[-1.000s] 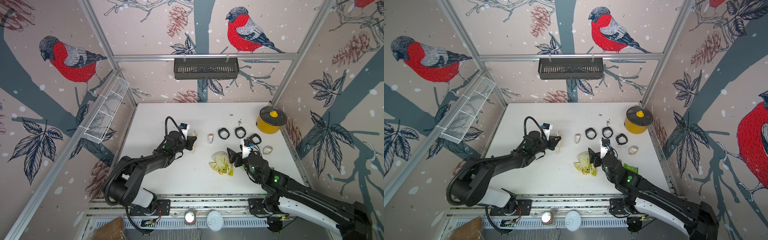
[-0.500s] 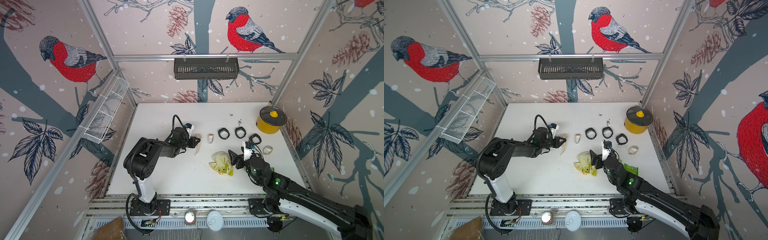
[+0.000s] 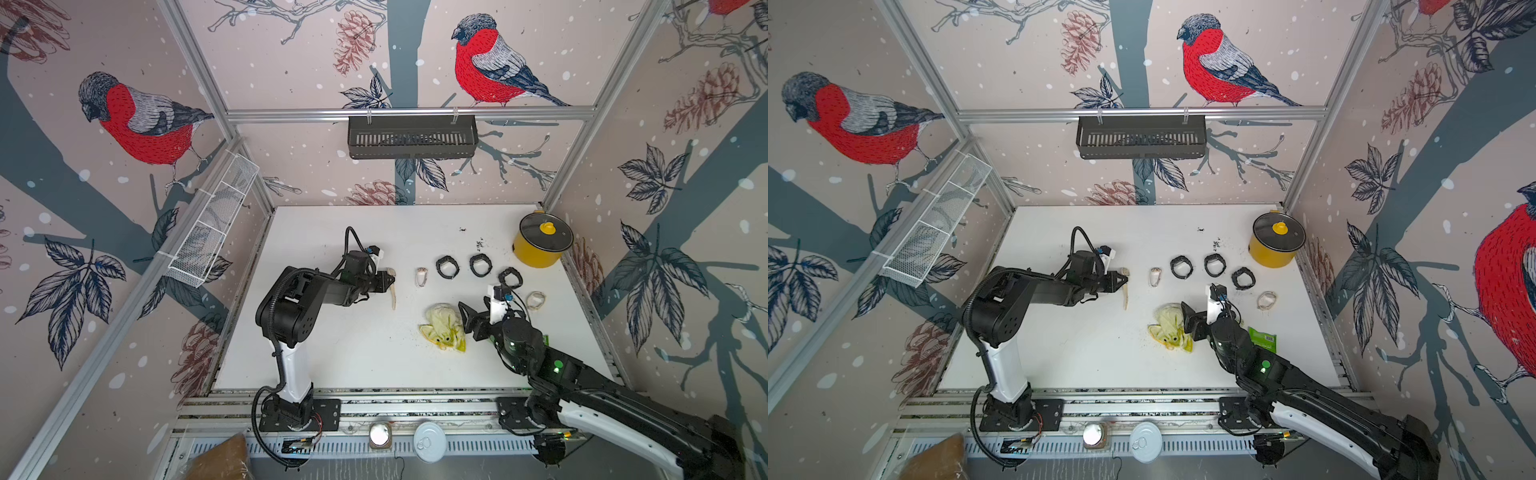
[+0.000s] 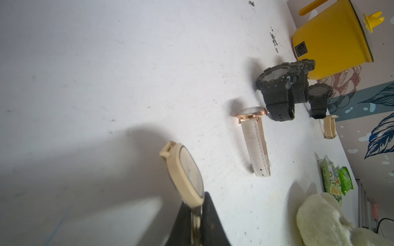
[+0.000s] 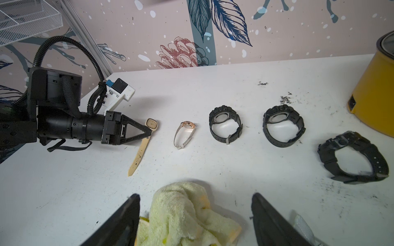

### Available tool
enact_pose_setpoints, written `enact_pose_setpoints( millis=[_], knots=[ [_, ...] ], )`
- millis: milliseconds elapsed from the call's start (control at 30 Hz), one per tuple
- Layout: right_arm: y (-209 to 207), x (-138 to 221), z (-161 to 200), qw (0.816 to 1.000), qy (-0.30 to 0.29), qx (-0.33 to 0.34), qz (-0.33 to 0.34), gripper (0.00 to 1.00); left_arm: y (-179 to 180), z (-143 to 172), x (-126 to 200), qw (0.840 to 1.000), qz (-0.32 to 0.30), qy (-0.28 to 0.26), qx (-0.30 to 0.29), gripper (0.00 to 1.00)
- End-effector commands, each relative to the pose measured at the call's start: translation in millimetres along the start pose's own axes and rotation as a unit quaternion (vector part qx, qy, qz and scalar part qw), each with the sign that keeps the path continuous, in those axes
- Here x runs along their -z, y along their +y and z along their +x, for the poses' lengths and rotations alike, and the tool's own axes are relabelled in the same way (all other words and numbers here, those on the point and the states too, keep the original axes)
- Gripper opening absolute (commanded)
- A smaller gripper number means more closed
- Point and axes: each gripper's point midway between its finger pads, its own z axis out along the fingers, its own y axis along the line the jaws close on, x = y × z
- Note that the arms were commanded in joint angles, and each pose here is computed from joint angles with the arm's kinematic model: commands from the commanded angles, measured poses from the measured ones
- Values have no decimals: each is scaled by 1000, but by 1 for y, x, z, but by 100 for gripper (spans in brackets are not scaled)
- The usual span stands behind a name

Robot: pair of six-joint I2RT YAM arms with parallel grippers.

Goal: Wipe the watch dial
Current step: Place the watch at the center of the board.

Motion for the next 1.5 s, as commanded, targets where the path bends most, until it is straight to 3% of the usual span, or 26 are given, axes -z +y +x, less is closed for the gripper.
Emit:
enact_pose_setpoints(
  millis=[0, 267, 300, 333, 400, 1033, 1300, 1333, 1467],
  knots=[
    [-1, -1, 0, 1000, -1, -3, 3, 82, 6, -2, 3, 1000, -22, -3, -8, 23],
    [-14, -3, 1, 999, -10, -13, 39, 86, 14, -14, 16, 997, -71, -17, -27, 38],
    [-15, -3, 0, 999, -13, -14, 41, 99, 15, -16, 18, 996, -79, -18, -28, 38],
    [-15, -3, -1, 999, -15, -12, 41, 100, 17, -16, 19, 996, -88, -18, -29, 38],
    [-15, -3, -3, 999, -20, -8, 41, 100, 21, -16, 23, 994, -103, -16, -32, 46],
    [-30, -2, -19, 997, -32, 4, 72, 100, 40, 22, 39, 989, -147, 7, 13, 47],
    [-37, -3, -18, 995, -26, 10, 93, 100, 61, 41, 47, 976, -208, 55, 33, 48],
    [-41, -3, -19, 995, -25, 10, 101, 100, 64, 43, 49, 973, -220, 60, 35, 56],
    [-47, -7, -18, 993, -22, 8, 115, 100, 71, 50, 60, 964, -250, 77, 36, 57]
  ],
)
